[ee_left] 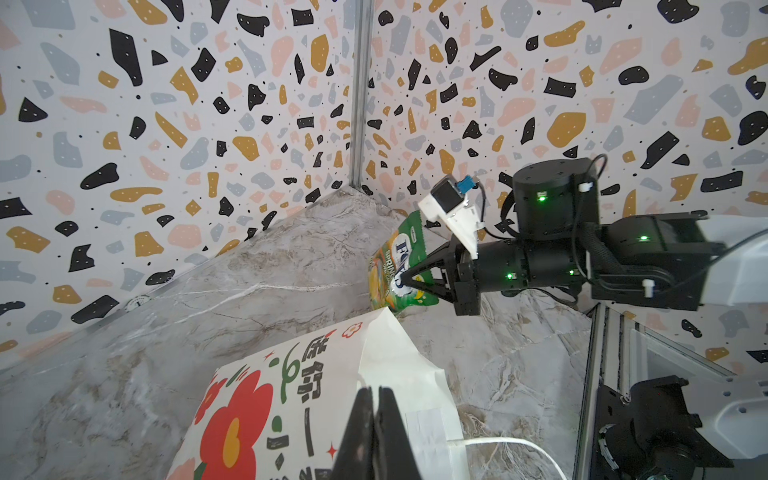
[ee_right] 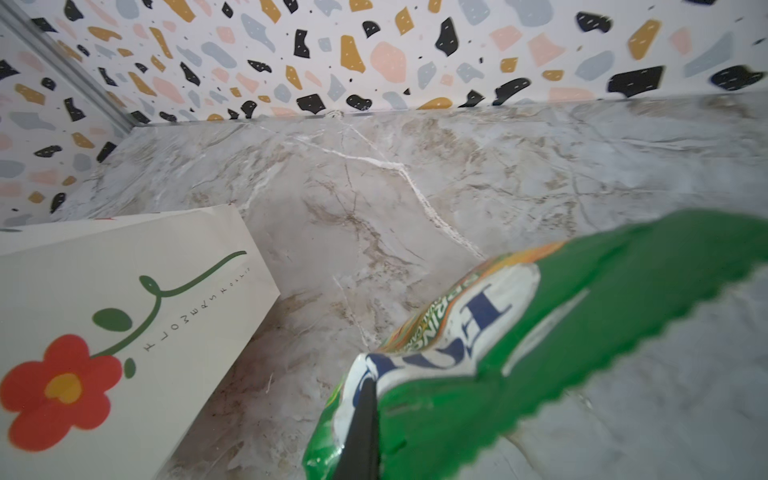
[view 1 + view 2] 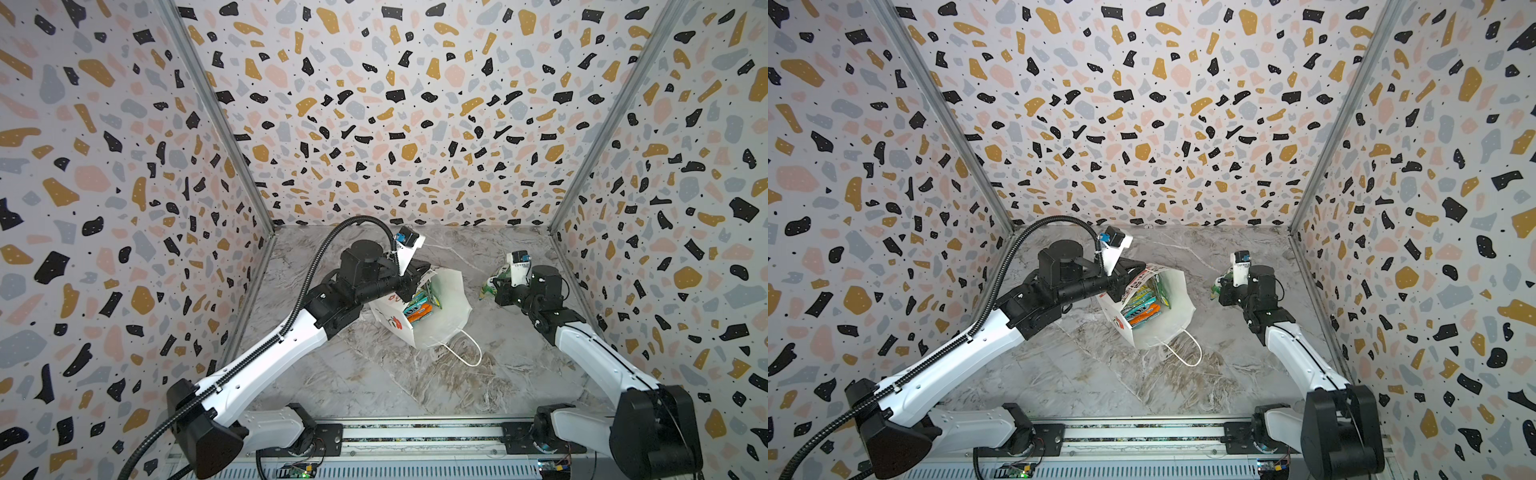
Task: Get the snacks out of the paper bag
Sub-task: 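Carry the green packet away from the bag and lower it onto the table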
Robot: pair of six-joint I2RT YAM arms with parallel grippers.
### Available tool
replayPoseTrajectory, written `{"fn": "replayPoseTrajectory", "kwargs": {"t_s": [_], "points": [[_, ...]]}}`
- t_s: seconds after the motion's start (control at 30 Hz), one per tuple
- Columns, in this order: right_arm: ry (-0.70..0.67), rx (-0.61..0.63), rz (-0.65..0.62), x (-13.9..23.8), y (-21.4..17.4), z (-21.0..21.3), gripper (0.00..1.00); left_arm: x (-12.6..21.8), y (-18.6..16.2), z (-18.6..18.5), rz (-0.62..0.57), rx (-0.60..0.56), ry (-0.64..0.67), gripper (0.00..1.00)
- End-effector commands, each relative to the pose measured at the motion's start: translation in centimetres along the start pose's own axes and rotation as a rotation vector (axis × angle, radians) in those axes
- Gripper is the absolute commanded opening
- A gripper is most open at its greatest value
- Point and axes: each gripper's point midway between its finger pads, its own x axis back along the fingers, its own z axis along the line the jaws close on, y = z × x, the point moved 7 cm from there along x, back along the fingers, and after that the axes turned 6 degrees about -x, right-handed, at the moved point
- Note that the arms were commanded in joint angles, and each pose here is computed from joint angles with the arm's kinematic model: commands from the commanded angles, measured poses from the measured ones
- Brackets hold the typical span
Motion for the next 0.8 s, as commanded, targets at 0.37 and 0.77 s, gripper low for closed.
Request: {"fn": "replayPoseTrajectory", "kwargs": {"t_s": [0.37,0.77], "points": [[0.364,-0.054,-0.019,-7.3,3.8,-2.0,0.0,0.0,0.5,-0.4,-0.035,-0.008,-0.022,0.0],[0.084,-0.146,0.139,-8.9,-0.4,-8.1,0.0,-0.5,0.2,-0.5,-0.017,-0.008,-0.037,0.0]]}}
